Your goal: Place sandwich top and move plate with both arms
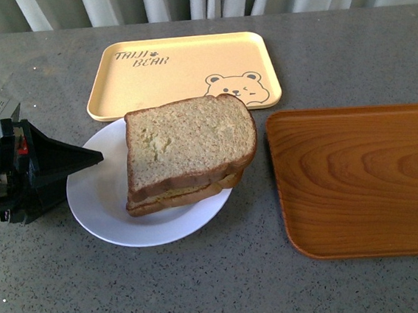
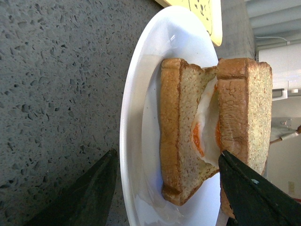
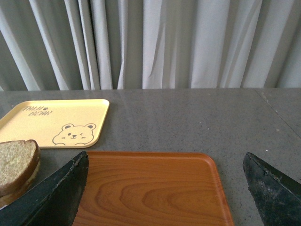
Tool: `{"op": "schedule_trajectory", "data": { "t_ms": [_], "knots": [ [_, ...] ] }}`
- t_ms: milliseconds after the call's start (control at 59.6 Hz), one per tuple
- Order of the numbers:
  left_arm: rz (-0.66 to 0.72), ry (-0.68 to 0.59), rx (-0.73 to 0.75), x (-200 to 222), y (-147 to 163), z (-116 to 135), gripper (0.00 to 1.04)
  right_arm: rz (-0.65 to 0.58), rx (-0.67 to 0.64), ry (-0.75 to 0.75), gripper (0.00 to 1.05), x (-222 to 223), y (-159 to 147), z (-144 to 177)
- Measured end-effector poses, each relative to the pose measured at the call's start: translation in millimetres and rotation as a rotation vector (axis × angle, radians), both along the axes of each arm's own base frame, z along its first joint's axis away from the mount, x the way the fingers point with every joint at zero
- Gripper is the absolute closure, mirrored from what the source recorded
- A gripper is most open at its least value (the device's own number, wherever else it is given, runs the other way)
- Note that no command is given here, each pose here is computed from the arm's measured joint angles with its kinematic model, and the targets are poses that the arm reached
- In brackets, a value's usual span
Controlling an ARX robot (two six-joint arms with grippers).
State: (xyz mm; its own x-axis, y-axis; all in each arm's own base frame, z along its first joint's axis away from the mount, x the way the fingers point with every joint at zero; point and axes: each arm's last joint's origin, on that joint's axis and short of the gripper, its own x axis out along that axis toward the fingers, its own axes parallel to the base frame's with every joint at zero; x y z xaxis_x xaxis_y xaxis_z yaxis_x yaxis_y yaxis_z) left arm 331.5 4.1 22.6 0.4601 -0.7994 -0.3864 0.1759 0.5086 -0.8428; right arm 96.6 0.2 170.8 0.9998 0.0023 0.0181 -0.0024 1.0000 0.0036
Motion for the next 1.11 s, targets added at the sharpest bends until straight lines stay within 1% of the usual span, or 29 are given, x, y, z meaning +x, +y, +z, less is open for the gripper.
{"op": "schedule_trajectory", "data": {
  "t_ms": [101,252,285,336,353,386,571,907,1024,1108],
  "knots": [
    [-0.007,-0.005,-0.001,-0.1,1.1,-0.8,0.57,0.000,0.000,0.000,0.09,0.0,0.0,0.0],
    [-0.010,-0.006,-0.009,-0.1,2.6,-1.2,0.70,0.000,0.000,0.000,0.09,0.0,0.0,0.0],
    [-0.012,-0.007,-0.011,0.0,2.8,-1.2,0.75,0.000,0.000,0.000,0.09,0.0,0.0,0.0],
    [-0.014,-0.007,-0.013,-0.2,3.0,-1.4,0.80,0.000,0.000,0.000,0.09,0.0,0.0,0.0],
    [-0.016,-0.008,-0.015,-0.3,3.3,-1.7,0.84,0.000,0.000,0.000,0.09,0.0,0.0,0.0],
    [-0.015,-0.010,-0.017,-0.2,3.8,-1.8,0.88,0.000,0.000,0.000,0.09,0.0,0.0,0.0],
    [-0.007,-0.007,-0.032,0.7,4.8,-1.9,1.03,0.000,0.000,0.000,0.09,0.0,0.0,0.0],
    [0.028,-0.024,-0.084,-2.5,8.5,-1.2,1.03,0.000,0.000,0.000,0.09,0.0,0.0,0.0],
    [0.045,-0.013,-0.092,-3.0,10.2,-0.4,1.03,0.000,0.000,0.000,0.09,0.0,0.0,0.0],
    [0.062,0.020,-0.100,-4.0,11.6,0.9,1.03,0.000,0.000,0.000,0.09,0.0,0.0,0.0]
  ]
}}
